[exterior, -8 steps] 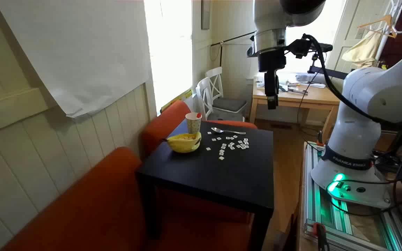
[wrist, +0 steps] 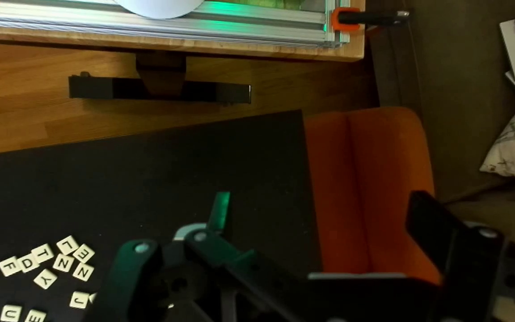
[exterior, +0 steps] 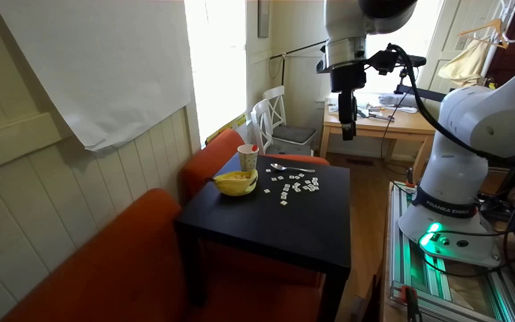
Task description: Move the letter E and T forward to spell the word VIOLET
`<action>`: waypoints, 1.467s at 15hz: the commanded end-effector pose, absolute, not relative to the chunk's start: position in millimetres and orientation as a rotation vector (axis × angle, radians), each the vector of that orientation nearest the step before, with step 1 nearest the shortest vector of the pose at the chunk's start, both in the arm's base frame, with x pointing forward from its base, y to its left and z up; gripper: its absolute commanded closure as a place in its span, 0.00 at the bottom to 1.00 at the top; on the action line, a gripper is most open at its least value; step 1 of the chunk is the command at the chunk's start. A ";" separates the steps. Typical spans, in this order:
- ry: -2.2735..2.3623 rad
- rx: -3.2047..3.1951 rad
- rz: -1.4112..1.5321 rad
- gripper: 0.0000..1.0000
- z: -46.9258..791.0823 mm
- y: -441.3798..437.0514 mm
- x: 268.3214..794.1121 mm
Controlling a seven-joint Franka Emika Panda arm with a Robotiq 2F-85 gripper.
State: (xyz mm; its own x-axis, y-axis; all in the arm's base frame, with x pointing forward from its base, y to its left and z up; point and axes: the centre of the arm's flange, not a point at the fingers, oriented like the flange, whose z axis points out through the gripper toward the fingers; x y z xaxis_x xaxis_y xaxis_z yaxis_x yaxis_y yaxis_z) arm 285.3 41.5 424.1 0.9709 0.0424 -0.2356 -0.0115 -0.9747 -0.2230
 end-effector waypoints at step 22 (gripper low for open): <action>0.554 -3.119 -0.058 0.96 269.8 -31.1 387.8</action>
